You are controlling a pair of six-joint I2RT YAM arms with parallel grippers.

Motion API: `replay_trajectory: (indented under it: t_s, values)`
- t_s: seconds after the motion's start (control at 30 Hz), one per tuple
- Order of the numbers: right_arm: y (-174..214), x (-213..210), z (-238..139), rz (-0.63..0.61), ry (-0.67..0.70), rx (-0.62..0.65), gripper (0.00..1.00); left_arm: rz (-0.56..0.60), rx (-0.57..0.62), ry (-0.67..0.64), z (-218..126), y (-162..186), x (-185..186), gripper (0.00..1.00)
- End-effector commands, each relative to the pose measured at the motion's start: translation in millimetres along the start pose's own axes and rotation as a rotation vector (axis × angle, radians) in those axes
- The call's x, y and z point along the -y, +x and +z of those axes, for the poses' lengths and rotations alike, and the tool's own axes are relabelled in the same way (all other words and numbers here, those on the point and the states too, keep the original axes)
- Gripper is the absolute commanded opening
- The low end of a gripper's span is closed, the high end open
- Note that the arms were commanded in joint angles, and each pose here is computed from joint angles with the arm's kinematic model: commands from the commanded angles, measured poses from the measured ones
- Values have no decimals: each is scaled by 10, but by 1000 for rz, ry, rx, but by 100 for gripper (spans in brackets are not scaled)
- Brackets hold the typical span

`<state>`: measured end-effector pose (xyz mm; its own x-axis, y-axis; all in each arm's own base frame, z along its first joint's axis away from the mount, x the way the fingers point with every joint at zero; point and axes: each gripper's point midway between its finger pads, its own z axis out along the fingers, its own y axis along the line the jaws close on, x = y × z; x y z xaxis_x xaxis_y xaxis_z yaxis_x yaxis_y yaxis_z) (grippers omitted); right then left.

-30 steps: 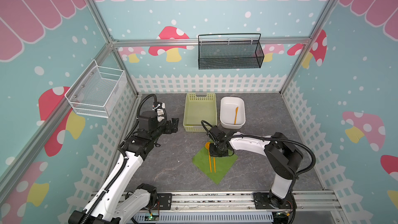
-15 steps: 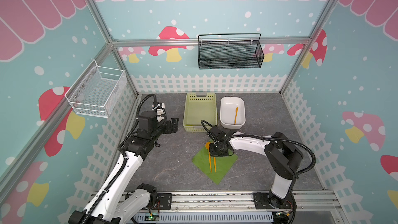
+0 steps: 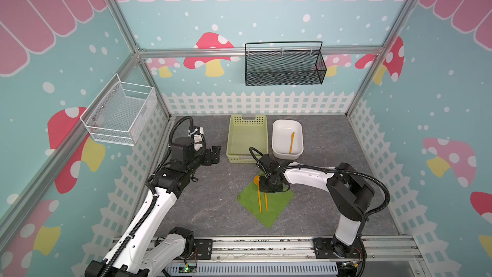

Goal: Place the utensils on the paper napkin and roll it up
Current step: 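Adjust the fork beside the spoon and open the right gripper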

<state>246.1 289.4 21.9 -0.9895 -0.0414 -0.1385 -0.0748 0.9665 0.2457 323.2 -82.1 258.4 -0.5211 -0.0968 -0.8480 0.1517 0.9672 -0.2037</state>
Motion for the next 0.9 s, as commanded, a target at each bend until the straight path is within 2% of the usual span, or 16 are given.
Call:
replay_trajectory:
  t_s: [0.0,0.47,0.87]
  values:
    - [1,52,66,5,26,-18,9,-6,-19,-16,39,64,-55,94]
    - [-64,-10,-84,7,6,9,20,-9,-28,-19,65,79,-68,94]
    - [-227,-17,-368,3,-6,80,23,-8,-39,-28,101,102,-85,94]
